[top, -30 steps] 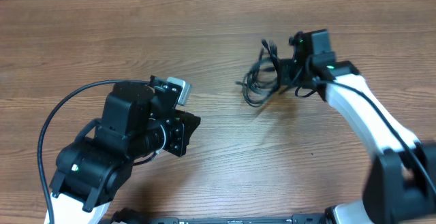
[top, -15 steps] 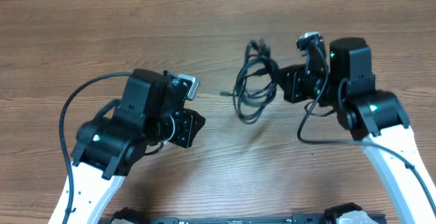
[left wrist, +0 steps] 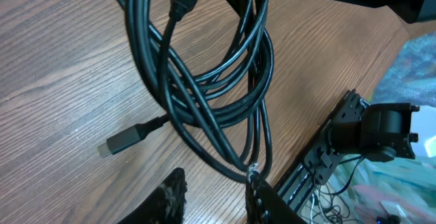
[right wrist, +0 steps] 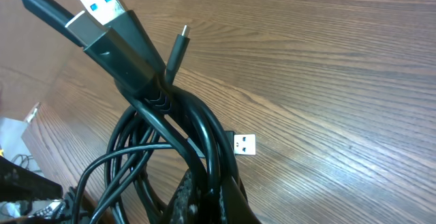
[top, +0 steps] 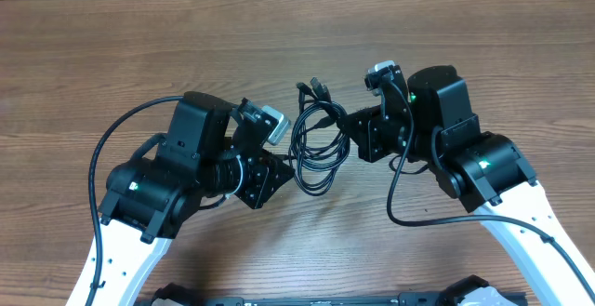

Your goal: Untangle cables

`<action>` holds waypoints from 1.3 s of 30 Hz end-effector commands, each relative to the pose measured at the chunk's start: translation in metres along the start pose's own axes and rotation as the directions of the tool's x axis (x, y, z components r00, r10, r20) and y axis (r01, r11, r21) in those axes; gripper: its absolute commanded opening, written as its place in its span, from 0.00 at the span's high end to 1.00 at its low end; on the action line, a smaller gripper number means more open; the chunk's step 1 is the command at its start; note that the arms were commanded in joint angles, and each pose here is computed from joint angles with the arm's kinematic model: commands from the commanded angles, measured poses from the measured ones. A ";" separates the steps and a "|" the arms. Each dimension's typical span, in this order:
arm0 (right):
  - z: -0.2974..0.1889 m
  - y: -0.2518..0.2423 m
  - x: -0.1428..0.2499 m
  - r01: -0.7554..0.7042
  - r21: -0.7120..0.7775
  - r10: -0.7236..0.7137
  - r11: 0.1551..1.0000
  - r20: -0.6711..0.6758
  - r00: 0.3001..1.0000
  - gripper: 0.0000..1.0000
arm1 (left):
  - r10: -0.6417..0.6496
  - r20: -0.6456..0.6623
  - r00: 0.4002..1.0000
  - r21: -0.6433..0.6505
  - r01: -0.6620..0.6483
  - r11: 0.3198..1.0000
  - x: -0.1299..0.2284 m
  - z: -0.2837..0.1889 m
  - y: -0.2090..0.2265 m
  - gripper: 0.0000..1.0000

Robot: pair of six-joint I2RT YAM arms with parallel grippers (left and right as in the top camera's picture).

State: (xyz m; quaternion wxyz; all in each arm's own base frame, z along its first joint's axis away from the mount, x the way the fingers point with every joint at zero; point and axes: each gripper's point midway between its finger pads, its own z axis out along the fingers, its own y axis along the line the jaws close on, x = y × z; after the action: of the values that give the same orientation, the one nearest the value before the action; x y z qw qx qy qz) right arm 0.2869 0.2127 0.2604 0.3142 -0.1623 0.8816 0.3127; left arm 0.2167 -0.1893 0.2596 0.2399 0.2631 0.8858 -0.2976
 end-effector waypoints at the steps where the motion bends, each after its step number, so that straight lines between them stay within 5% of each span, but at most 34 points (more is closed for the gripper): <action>1: -0.005 0.012 -0.007 -0.005 -0.024 0.006 1.000 0.035 0.999 0.96 | 0.048 0.026 0.998 0.022 -0.049 0.999 -0.008 -0.006 -0.007 0.70; 6: -0.001 0.031 -0.006 0.028 -0.069 -0.026 0.997 0.034 0.999 0.96 | 0.050 0.029 0.998 0.022 -0.050 0.998 -0.008 -0.006 -0.006 0.72; 13: 0.000 0.046 -0.013 0.026 -0.106 -0.019 0.994 0.069 0.997 0.96 | 0.048 0.026 0.999 0.022 -0.048 0.999 -0.008 -0.006 -0.006 0.89; 22: 0.000 0.031 -0.020 0.026 -0.022 -0.024 0.999 0.105 0.994 0.96 | 0.046 0.022 0.999 -0.002 -0.046 0.999 -0.007 -0.006 -0.002 0.67; 39: -0.001 0.038 -0.019 0.045 -0.055 -0.040 0.997 0.099 0.994 0.96 | 0.003 -0.050 0.999 -0.164 -0.011 0.986 0.004 0.001 0.031 0.65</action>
State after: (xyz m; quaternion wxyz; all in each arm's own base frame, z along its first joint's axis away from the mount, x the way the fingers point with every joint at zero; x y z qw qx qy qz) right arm 0.2882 0.2380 0.2756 0.3501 -0.1630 0.8659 0.3180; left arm 0.2246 -0.1699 0.2426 0.2347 0.2542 0.9094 -0.2307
